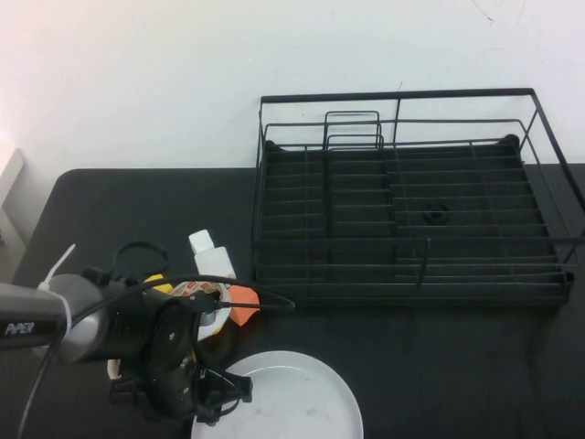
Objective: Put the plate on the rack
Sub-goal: Pick up the plate from the table
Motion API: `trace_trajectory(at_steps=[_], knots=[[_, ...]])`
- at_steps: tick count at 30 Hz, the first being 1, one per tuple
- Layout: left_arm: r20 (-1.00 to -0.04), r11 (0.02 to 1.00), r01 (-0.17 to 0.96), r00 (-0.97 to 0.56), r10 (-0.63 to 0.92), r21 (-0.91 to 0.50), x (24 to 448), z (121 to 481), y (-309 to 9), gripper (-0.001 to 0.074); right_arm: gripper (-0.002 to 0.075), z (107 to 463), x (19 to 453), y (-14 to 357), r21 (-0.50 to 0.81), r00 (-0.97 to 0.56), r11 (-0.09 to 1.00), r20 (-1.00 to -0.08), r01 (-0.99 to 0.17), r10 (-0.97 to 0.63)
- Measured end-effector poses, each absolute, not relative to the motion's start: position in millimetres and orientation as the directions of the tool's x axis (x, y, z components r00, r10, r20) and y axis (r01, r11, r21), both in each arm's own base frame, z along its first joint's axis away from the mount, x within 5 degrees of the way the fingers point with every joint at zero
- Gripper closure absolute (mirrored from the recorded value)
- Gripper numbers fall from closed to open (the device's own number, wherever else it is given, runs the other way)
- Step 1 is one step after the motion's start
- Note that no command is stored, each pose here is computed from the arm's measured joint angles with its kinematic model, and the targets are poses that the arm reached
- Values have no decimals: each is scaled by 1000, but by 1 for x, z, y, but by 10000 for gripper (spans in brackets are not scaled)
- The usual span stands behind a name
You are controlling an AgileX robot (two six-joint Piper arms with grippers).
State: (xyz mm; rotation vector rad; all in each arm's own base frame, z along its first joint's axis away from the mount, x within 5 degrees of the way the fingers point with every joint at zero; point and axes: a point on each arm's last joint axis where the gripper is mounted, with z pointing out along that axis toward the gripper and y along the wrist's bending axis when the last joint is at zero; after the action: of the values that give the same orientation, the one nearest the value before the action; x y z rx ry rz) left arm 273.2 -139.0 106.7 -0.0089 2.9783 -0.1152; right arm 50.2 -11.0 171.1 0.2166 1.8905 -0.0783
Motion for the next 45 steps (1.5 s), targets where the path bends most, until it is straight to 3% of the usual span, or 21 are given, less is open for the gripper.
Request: trace_trajectory(at_steps=[10,12,15,18,31,45], knots=[[-200,995,4,-980,-16,-98,277,106,-141,455,728,171,50,-11,53,-310,981,-944,189,111],[-213,995,15,-977,-7,-103,278,106,-142,504,728,171,50,-11,53,-310,981,-944,189,111],[-229,993,61,-973,37,-98,279,106,-142,647,728,171,50,-11,53,-310,981,-944,189,111],[-229,991,91,-971,66,-100,279,106,-143,689,728,171,50,-11,53,-310,981,-944,189,111],[-162,948,122,-984,76,-295,272,106,-160,723,728,171,50,-11,53,-310,981,-944,189,111],[-240,851,245,-960,145,-465,271,109,-178,734,728,171,50,-11,53,-310,981,-944,189,111]])
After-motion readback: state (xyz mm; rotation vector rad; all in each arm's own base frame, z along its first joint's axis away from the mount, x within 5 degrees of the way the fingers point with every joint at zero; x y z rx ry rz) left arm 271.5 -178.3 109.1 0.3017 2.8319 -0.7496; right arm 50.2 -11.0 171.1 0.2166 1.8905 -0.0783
